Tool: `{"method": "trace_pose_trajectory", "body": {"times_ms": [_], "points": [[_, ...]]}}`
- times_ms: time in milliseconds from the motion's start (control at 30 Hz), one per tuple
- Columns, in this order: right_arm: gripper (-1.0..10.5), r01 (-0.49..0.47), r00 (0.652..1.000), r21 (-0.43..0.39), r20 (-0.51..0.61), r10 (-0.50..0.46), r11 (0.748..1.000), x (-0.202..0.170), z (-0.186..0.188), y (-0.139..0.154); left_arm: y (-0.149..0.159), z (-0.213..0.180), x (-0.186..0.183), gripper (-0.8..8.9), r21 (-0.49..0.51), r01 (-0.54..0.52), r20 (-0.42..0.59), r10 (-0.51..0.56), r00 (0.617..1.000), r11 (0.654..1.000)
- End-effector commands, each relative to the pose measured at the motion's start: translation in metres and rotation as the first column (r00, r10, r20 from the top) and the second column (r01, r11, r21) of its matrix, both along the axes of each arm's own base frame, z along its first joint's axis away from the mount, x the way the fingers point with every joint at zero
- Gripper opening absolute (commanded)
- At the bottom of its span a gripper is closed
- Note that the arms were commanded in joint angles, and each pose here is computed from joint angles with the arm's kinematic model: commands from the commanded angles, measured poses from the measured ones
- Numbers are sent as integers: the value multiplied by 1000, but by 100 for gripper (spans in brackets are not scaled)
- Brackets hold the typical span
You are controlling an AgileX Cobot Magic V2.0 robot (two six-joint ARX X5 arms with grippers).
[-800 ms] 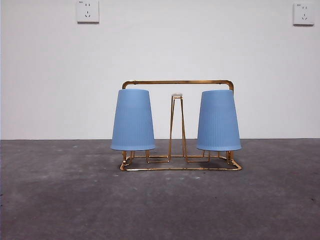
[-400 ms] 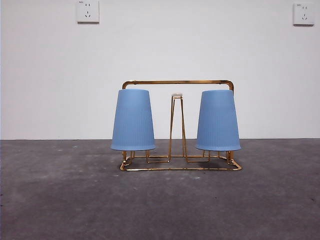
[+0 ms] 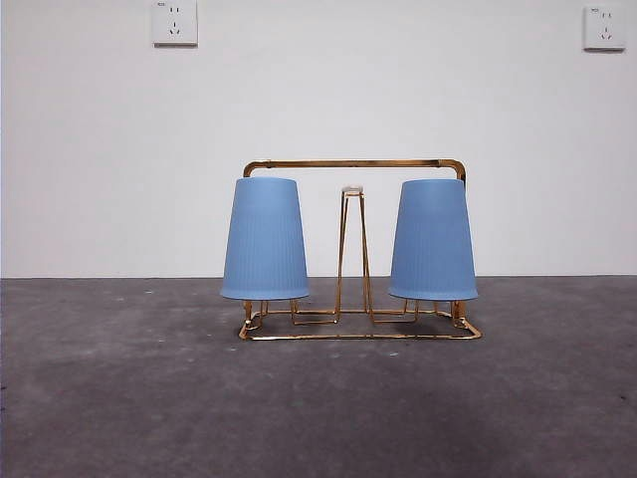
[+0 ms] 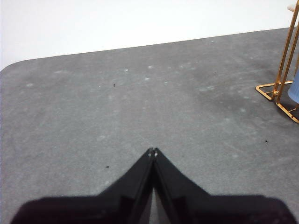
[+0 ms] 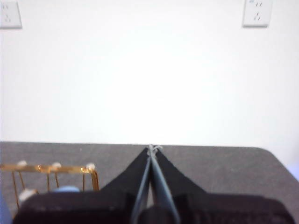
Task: Pick up cup 1,put cup 1 in the cup rack,pick up cup 2,put cup 2 in the cup rack
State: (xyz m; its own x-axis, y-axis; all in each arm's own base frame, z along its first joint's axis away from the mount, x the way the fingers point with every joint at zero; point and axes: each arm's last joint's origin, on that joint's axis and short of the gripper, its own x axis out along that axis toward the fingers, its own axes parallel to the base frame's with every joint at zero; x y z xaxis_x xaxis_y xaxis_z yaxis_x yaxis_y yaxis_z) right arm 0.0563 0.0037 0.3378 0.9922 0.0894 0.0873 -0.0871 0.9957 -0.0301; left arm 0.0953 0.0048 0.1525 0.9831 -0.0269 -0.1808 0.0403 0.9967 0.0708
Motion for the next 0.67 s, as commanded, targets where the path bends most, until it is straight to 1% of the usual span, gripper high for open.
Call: {"method": "trace_pose_trajectory", "body": {"times_ms": [33, 100, 233, 300, 533, 667], "points": [[2, 4, 999, -1, -36, -4, 1000, 13, -36, 0, 0, -3, 1, -4, -10, -2, -2, 2, 1000, 1000], [2, 3, 999, 0, -50, -3, 1000, 19, -59, 1, 0, -3, 1, -4, -10, -2, -2, 2, 1000, 1000], [2, 5, 997, 43, -78, -2, 999, 27, -96, 1, 0, -3, 1, -4, -10, -2, -1, 2, 1000, 1000], [2, 7, 996, 50, -90, -2, 999, 30, -112, 1, 0, -3, 1, -4, -10, -2, -2, 2, 1000, 1000], [2, 8, 991, 48, -134, -1, 999, 33, -151, 1, 0, -3, 1, -4, -10, -2, -2, 2, 1000, 1000], [2, 11, 983, 54, -186, -1, 998, 36, -165, 1, 0, -3, 1, -4, -10, -2, -2, 2, 1000, 1000]]}}
